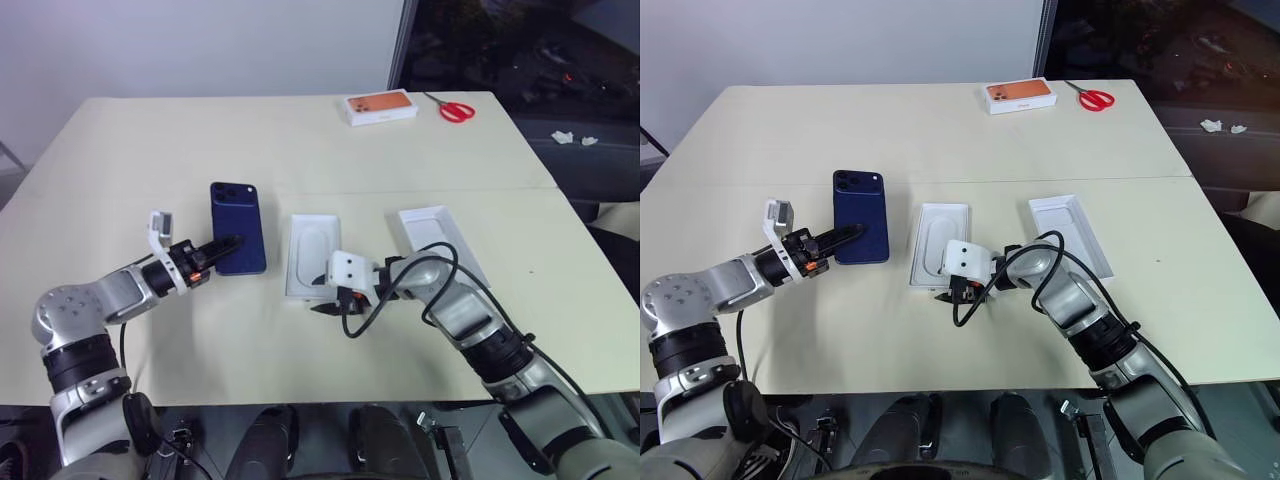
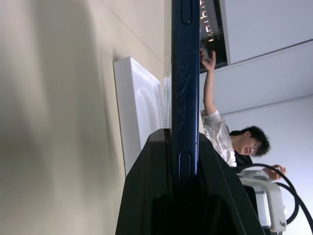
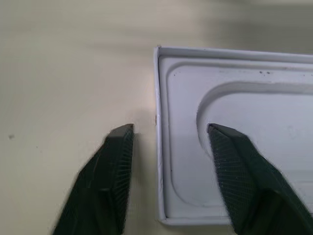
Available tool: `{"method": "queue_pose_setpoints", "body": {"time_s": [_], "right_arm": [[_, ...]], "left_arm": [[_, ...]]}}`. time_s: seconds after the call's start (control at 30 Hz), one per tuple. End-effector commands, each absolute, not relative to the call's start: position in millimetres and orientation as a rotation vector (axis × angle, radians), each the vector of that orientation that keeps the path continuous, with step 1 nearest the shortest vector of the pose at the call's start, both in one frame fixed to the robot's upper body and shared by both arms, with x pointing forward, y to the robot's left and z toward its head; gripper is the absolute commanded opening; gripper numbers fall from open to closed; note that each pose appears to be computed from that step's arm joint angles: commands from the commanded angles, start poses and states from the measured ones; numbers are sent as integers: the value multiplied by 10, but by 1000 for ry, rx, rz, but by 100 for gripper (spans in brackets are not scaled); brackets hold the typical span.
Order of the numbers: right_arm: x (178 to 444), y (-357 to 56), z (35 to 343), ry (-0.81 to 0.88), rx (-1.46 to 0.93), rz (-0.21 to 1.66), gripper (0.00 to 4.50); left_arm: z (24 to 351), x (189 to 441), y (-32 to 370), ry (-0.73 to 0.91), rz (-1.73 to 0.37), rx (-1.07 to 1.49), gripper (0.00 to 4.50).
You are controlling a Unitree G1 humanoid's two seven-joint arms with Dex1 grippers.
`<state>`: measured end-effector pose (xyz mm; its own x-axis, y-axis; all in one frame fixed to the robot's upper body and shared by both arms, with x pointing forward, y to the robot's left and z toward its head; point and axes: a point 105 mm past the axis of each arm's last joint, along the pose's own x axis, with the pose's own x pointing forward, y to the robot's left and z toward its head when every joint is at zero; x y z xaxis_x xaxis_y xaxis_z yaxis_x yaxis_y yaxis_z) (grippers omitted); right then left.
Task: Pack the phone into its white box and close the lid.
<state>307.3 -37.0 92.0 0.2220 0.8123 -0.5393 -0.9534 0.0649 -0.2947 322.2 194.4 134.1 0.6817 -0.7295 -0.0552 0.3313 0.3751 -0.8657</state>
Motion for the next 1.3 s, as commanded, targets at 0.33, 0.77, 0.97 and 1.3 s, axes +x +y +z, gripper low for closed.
{"method": "queue_pose_setpoints", "body": {"time_s": [0.33, 0.77, 0.97, 1.3], "right_arm": [[3056, -298, 895, 271, -708, 1389, 208], [3062, -269, 849, 292, -718, 1399, 58], [2999, -151, 877, 288, -673, 1428, 58], [2987, 304, 811, 353, -527, 1350, 58]], "left_arm": [[1554, 3237, 1923, 388, -772, -951, 0], [1563, 3206, 1914, 390, -778, -955, 0], [1572, 3201, 1921, 390, -777, -956, 0], [1628, 3241, 2021, 376, -757, -947, 0]]}}
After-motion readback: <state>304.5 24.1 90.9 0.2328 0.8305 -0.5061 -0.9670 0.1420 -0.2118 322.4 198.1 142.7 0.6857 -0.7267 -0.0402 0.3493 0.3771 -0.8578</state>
